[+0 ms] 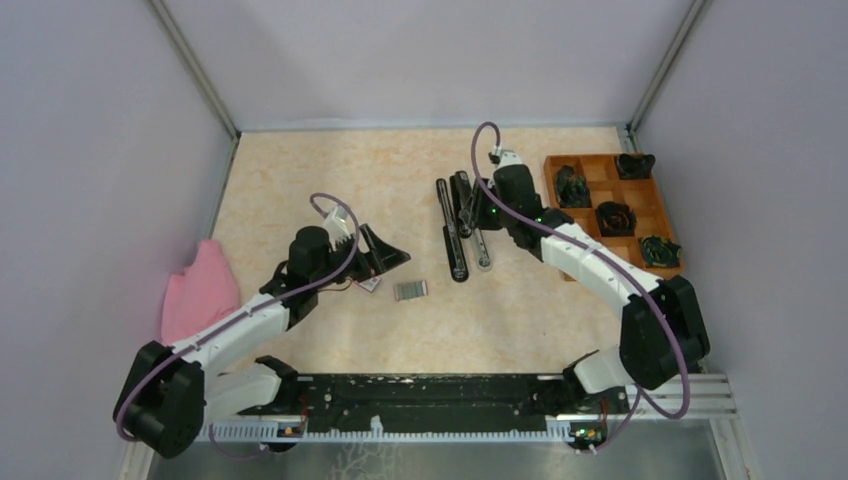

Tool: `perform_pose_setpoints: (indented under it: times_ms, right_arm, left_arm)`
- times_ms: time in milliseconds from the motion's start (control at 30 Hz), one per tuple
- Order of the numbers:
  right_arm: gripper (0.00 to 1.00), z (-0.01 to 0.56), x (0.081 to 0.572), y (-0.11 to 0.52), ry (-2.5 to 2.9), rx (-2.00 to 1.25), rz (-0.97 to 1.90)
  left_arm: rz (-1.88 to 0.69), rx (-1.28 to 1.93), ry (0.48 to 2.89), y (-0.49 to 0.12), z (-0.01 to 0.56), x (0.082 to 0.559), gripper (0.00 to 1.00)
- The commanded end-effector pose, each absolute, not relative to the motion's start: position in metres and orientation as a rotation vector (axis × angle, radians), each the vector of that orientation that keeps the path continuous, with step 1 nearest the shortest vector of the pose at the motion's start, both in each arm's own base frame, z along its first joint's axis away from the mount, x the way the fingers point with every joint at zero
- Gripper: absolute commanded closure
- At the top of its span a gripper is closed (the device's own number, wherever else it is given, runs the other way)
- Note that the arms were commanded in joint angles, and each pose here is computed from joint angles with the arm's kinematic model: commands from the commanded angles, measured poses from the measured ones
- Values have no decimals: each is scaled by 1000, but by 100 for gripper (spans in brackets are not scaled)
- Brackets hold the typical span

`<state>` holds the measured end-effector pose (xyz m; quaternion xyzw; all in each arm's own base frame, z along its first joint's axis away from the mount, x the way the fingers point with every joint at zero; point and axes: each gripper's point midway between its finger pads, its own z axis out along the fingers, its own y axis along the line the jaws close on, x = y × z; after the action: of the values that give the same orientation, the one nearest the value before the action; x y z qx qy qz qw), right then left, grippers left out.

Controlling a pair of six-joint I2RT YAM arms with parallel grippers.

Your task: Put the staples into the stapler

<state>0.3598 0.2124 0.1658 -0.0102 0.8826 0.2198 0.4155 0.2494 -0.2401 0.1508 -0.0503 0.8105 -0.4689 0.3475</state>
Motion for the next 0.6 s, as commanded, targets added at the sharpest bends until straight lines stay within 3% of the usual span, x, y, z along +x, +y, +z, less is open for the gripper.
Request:
perform_pose_setpoints:
  times_ms: [0, 367, 567]
  right_arm:
    - [100, 244, 361, 243, 1943, 2, 756]
    - [100, 257, 329, 287, 1878, -44, 904]
    - [100, 260, 321, 301, 1864, -69, 940]
  left_arm:
    - [-1297, -82, 2004, -257, 186, 259, 9]
    - [-1350, -67, 1998, -280, 193, 271, 20]
    - [-1353, -64, 1989, -286, 194, 276, 31]
